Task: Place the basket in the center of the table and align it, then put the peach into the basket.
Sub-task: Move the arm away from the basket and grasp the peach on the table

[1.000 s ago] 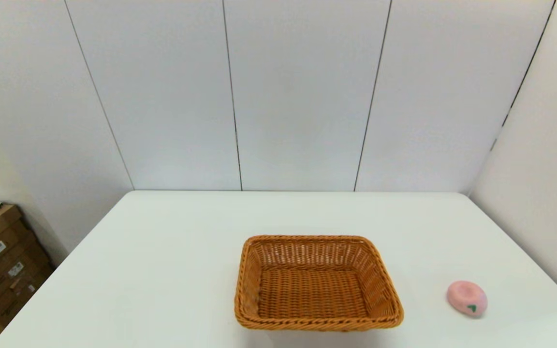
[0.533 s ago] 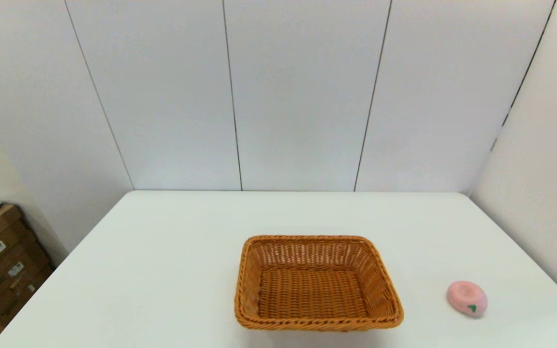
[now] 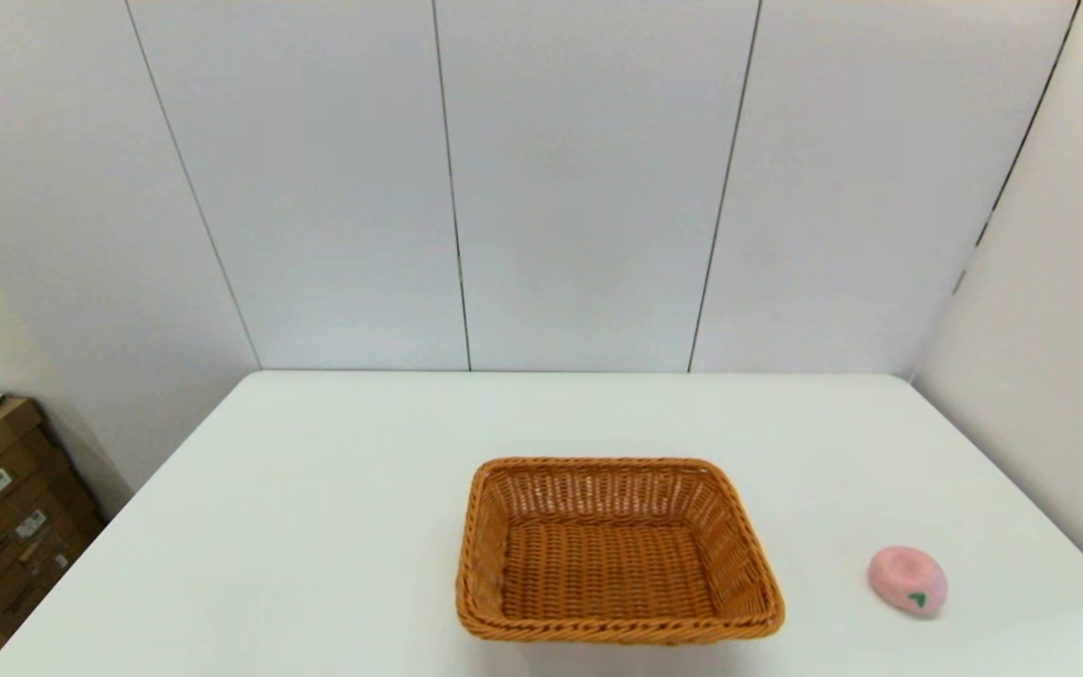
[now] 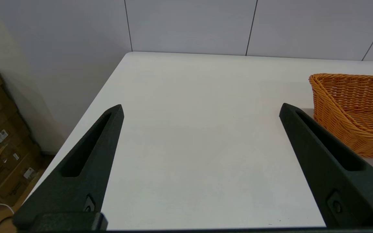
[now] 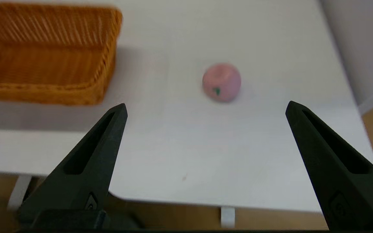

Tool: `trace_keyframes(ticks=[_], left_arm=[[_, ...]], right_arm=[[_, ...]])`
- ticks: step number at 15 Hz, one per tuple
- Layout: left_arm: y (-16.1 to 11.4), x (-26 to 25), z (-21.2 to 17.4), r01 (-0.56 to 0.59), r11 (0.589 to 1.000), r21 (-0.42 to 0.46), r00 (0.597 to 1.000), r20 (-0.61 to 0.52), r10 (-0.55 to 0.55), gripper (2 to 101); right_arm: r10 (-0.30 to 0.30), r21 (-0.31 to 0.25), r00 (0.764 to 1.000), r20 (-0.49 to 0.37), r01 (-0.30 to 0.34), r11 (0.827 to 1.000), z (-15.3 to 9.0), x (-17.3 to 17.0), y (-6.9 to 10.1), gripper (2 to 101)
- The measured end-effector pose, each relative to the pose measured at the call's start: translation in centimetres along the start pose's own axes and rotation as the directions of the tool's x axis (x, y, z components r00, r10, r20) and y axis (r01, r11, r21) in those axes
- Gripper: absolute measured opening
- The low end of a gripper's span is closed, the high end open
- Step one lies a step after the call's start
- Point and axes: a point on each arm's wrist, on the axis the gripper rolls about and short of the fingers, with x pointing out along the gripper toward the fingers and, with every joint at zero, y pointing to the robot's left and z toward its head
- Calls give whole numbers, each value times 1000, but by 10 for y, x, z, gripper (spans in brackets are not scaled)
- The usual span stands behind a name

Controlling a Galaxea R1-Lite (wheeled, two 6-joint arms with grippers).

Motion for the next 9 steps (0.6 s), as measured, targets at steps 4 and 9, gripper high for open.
trace_keyframes(ticks=[4,9], left_arm=[[0,0,0,0,1000,-8,1000,0,0,977],[0,0,0,0,1000,-9,1000,0,0,977]], right_arm=[[-6,6,947,-321,8,1000,35,84,-4,971],[-67,23,873,-482,89,996,25,186,-16,971]])
